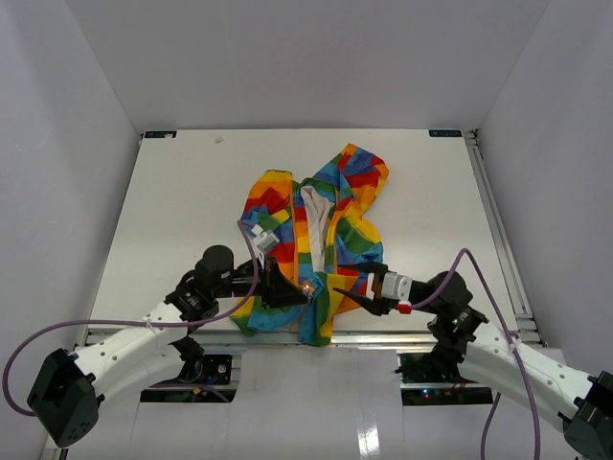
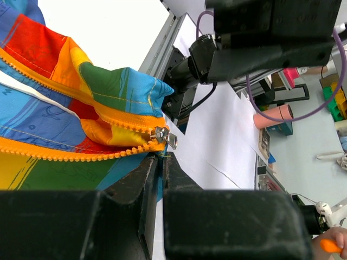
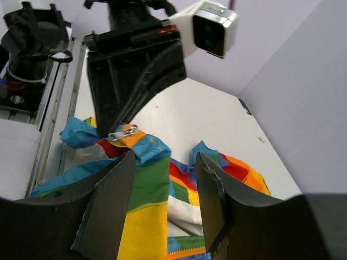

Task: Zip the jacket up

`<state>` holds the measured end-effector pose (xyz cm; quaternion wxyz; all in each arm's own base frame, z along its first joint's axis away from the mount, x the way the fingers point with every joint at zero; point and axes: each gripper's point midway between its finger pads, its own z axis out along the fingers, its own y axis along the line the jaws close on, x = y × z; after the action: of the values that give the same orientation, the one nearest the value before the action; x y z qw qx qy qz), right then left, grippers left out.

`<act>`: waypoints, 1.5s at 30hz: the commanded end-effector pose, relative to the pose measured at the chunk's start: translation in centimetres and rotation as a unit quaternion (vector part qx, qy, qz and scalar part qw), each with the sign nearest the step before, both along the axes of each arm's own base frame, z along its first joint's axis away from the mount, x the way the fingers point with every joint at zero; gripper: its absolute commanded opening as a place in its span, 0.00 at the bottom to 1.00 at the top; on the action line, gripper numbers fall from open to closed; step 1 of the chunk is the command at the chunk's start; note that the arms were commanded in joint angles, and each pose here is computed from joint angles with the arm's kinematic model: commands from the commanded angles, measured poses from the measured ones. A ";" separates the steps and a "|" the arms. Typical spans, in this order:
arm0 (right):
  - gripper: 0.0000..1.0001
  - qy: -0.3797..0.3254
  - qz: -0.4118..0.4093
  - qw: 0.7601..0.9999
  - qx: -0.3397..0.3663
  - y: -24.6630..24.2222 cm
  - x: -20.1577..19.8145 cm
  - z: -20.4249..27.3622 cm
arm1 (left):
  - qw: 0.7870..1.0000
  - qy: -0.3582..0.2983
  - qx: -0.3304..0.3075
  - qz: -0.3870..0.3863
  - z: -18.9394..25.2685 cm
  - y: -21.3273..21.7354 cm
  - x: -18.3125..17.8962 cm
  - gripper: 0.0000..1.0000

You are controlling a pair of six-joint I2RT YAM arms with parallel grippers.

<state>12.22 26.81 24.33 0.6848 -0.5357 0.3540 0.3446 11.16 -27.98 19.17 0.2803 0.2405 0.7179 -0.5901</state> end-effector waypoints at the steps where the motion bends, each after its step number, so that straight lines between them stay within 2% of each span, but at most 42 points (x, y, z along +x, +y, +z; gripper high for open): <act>1: 0.54 -0.085 -0.015 0.996 -0.029 1.9 -0.4 -0.6 | 1.000 -0.006 -0.012 -0.011 0.5 0.0 -0.3 0.00; 2: 0.53 -0.092 -0.040 0.994 -0.038 1.7 0.5 -0.9 | 1.000 -0.005 -0.011 -0.011 0.5 0.0 -0.3 0.00; 5: 0.50 -0.118 -0.063 0.989 -0.068 3.0 -0.3 -1.7 | 1.000 -0.007 -0.012 -0.010 0.6 0.1 -0.2 0.00; 13: 0.48 -0.149 -0.085 0.981 -0.086 4.4 -1.8 -2.1 | 1.000 0.001 -0.011 -0.013 0.2 0.1 -0.2 0.00; 45: 0.44 -0.170 -0.117 0.975 -0.079 5.1 -2.6 -0.3 | 1.000 0.007 -0.005 -0.009 -0.2 0.1 0.1 0.00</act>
<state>9.47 31.49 20.48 0.6928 -0.6275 0.3281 0.1363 11.43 -27.95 18.83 0.2693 0.2353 0.7213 -0.5932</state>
